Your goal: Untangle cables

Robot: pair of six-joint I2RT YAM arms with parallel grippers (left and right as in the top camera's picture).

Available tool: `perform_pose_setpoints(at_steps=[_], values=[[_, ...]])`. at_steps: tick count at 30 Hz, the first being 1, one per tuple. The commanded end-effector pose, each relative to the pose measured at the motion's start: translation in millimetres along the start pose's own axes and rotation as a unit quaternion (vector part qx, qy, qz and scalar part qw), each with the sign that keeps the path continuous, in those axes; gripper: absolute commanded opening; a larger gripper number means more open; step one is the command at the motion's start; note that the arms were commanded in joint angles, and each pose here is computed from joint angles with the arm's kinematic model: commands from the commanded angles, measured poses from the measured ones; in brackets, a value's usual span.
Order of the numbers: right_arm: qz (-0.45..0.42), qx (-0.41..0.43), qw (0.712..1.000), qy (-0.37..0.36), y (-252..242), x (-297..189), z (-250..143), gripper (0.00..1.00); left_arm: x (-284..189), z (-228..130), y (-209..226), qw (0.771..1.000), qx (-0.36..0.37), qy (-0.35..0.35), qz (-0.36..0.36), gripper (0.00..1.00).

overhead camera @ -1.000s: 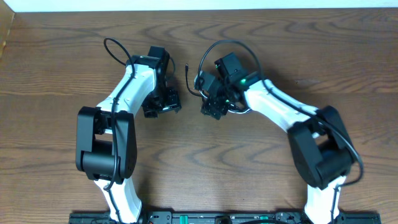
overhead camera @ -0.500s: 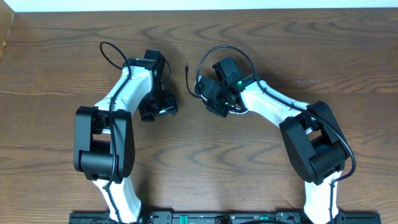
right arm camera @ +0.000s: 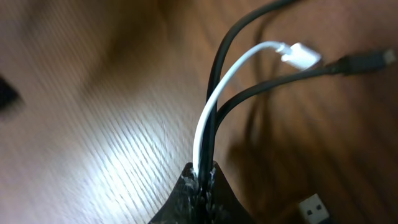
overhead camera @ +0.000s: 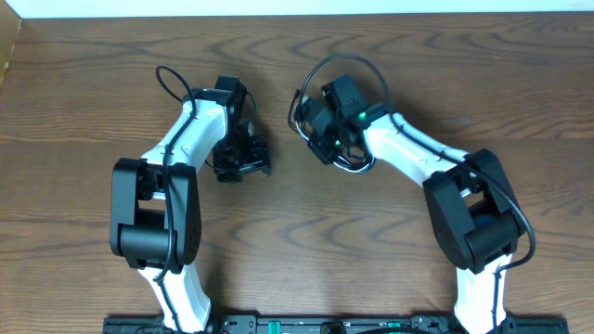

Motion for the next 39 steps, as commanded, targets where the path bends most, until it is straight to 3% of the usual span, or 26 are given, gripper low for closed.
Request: perform_pose_setpoints(at_steps=[1,5,14,29,34,39], values=[[0.110,0.082,0.989,-0.049,15.5,-29.0,33.1,0.01,-8.1,-5.2,-35.3,0.988,0.096,-0.004,-0.120,0.71],[0.163,0.170,0.970,-0.062,7.5,-43.8,42.0,0.01,-21.5,-8.6,-70.2,0.955,0.172,-0.023,-0.240,0.70],[0.198,0.287,0.935,-0.060,-9.7,-59.3,46.2,0.01,-45.7,-1.4,-104.4,0.907,0.199,-0.066,-0.365,0.73],[0.223,0.351,0.903,-0.108,-9.5,-67.6,80.2,0.01,-38.6,7.8,-133.6,0.906,0.209,-0.076,-0.360,0.73],[0.224,0.357,0.901,-0.107,-7.9,-66.9,81.0,0.01,-19.7,20.9,-126.0,0.940,0.186,-0.087,-0.273,0.74],[0.225,0.356,0.901,-0.105,-6.0,-66.2,81.0,0.01,-9.3,27.5,-128.5,0.949,0.202,-0.104,-0.220,0.75]])
Point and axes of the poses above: each gripper's point midway between its finger pads, its own x axis out along the fingers, its own y axis along the line the jaws close on, z = x × y, the point moved 2 cm from there along -x, back along the fingers, and after that the axes turned 11 degrees about x, right-handed, at the moved point
